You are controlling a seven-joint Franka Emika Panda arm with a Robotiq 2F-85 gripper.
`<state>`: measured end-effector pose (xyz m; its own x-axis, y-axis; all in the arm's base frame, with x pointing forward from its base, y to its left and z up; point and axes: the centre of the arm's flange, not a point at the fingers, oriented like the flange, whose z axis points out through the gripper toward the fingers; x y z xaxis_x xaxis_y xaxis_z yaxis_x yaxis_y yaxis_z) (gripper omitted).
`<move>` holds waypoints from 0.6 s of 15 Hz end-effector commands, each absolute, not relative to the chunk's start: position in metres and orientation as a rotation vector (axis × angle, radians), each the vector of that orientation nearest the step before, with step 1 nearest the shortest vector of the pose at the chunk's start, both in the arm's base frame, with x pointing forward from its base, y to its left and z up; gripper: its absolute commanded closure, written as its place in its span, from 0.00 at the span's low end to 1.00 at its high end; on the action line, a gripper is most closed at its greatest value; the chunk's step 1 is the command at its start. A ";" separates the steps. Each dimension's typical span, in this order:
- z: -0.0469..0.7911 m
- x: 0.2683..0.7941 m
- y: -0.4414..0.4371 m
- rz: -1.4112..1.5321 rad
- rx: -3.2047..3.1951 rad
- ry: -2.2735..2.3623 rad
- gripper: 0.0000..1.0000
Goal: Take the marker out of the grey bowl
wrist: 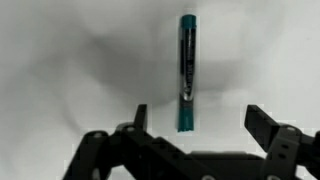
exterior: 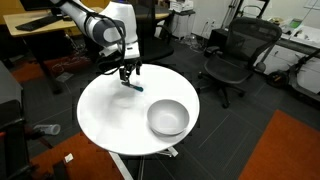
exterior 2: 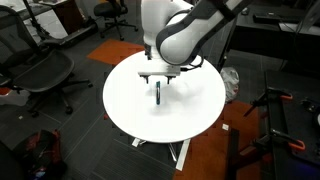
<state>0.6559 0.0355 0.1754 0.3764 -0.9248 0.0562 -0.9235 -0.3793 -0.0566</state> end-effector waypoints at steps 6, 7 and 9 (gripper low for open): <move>0.189 0.659 0.037 -0.138 -2.581 1.724 0.00; 0.189 0.659 0.037 -0.137 -2.580 1.721 0.00; 0.190 0.659 0.037 -0.136 -2.578 1.720 0.00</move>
<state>0.6589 0.0372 0.1900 0.3815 -0.9230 0.0507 -0.9195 -0.3846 -0.0814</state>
